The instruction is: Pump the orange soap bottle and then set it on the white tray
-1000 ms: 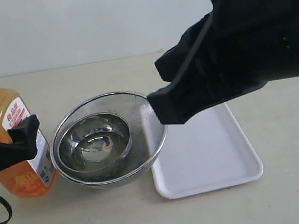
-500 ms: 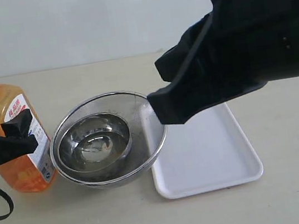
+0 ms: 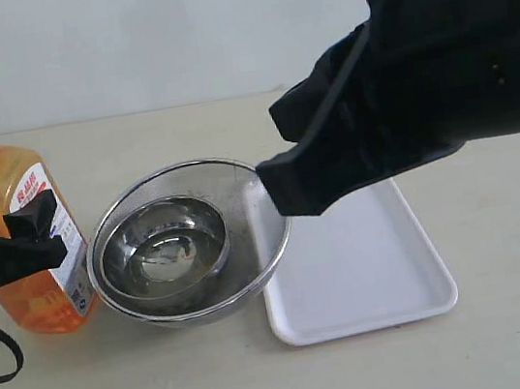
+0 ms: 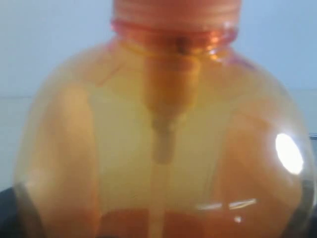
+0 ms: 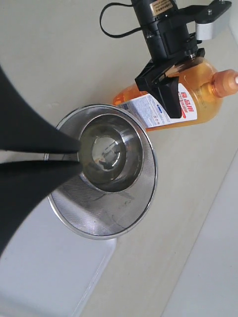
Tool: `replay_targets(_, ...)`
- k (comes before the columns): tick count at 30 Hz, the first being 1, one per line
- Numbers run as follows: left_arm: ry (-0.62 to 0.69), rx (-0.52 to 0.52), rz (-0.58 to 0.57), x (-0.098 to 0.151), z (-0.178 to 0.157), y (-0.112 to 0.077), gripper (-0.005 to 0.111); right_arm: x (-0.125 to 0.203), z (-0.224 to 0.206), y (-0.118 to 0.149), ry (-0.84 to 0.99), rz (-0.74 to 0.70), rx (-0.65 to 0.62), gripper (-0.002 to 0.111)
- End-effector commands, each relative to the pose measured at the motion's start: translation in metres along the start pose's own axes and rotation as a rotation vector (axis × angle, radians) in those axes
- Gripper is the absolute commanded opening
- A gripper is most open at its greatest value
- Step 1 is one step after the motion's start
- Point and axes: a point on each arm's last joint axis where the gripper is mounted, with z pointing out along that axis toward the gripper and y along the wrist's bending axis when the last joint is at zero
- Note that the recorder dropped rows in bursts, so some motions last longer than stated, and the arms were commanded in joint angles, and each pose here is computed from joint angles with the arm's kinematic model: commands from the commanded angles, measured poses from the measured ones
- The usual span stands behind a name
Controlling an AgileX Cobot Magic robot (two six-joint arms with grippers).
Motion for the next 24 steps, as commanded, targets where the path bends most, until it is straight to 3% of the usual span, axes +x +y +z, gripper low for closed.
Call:
replay_targets(1,-0.002,-0.011,0.022,-0.001,0.001,0.001,0.005,-0.001,-0.002,-0.001,-0.011,-0.001,0.002,0.0)
replay_targets(15,0.009,-0.011,0.019,0.0,0.001,0.001,0.005,-0.006,-0.002,0.002,-0.069,0.01,-0.033,0.0)
replay_targets(24,0.012,-0.011,0.019,0.001,0.001,0.001,0.005,-0.024,0.002,0.014,-0.26,0.011,-0.143,0.0)
